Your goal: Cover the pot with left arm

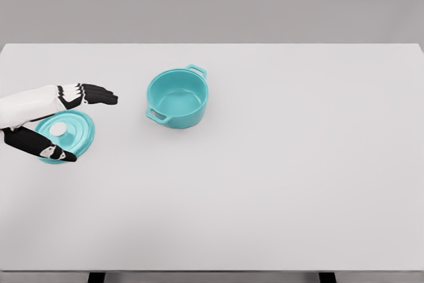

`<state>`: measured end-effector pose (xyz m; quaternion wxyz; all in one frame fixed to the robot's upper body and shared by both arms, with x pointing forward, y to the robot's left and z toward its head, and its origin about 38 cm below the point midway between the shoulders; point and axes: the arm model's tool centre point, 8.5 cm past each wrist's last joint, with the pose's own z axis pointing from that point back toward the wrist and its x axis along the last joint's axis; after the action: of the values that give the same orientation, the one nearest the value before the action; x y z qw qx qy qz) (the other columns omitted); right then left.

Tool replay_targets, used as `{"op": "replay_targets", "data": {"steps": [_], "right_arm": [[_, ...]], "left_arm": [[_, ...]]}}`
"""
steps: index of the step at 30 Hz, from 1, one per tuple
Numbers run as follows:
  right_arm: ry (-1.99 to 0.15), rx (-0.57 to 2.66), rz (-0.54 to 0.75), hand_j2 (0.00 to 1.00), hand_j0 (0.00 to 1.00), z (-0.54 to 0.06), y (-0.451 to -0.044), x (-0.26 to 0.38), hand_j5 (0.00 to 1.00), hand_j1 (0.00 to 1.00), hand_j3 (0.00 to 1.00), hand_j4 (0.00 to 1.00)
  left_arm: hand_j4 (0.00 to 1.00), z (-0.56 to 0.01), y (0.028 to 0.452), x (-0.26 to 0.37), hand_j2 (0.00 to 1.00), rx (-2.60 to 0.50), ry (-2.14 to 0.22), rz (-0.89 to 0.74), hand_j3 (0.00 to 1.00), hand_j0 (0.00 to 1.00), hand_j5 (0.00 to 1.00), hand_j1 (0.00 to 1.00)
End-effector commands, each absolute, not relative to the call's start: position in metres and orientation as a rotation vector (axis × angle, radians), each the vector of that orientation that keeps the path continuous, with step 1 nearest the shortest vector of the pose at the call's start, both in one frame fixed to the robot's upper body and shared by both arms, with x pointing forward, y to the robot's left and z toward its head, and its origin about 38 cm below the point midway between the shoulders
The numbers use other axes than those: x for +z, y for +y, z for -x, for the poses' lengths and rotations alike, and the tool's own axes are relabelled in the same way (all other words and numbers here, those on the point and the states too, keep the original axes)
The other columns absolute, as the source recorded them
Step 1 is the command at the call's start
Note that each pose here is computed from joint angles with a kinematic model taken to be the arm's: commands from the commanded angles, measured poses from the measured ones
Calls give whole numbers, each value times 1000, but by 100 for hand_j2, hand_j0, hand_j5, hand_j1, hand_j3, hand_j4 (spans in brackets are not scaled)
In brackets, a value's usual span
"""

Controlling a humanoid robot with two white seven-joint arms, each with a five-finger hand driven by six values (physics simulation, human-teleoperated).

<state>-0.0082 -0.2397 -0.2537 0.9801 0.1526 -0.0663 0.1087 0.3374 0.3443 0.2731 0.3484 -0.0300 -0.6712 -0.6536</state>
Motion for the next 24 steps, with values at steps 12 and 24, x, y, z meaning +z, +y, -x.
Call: {"op": "replay_targets", "data": {"steps": [12,24], "right_arm": [[-133,218,-309,100,100,9,-240,-254,100,100,100,100],[-131,218,-309,100,100,10,-240,-254,100,100,100,100]], "left_arm": [[100,-347,374,240,100,-1383,-1729,227,100,100,100,100],[100,-374,395,211,100,-1472,-1609,7,100,100,100,100]]}}
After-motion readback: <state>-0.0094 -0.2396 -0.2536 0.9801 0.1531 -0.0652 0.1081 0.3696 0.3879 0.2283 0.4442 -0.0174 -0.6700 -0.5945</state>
